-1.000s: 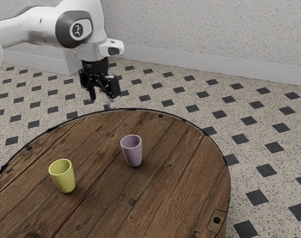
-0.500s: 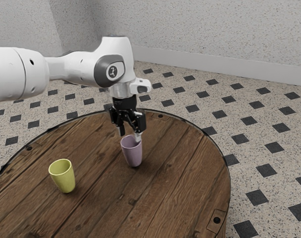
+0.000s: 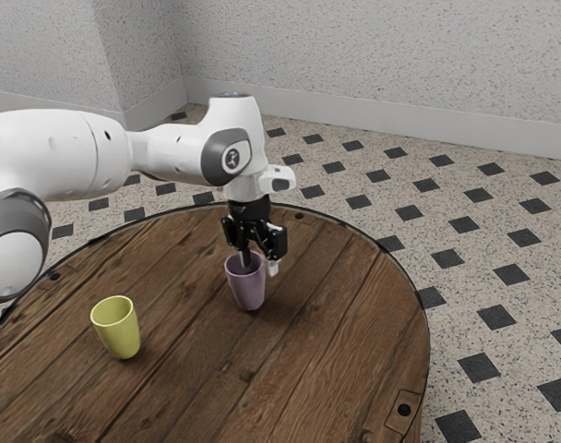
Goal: Place the right cup onto the left cup
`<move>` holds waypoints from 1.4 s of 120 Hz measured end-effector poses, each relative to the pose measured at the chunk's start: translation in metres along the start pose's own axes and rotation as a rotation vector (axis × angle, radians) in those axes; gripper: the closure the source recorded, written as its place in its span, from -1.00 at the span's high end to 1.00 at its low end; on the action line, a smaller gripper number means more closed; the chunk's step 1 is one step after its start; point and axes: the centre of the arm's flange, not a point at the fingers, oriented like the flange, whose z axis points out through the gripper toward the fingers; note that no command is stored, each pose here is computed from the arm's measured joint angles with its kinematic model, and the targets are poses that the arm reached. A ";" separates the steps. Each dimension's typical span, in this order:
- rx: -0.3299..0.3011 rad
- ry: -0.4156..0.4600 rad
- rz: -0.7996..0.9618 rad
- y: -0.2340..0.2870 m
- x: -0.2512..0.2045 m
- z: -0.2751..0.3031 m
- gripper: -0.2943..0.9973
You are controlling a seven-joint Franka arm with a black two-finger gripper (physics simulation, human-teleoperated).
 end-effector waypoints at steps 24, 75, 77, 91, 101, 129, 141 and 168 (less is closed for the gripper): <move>-0.003 -0.004 -0.007 -0.009 0.015 0.017 0.13; -0.003 -0.004 -0.019 -0.015 0.017 0.021 -0.55; -0.002 -0.004 -0.019 -0.015 0.017 0.021 -0.56; 0.002 -0.003 -0.021 -0.015 0.015 0.018 -0.62; 0.006 0.006 -0.019 -0.013 0.011 0.007 -0.64; 0.049 0.056 0.003 0.001 -0.034 -0.057 -0.66; 0.079 0.076 0.016 0.009 -0.062 -0.093 -0.67; 0.123 0.061 -0.023 -0.001 -0.135 -0.137 -0.67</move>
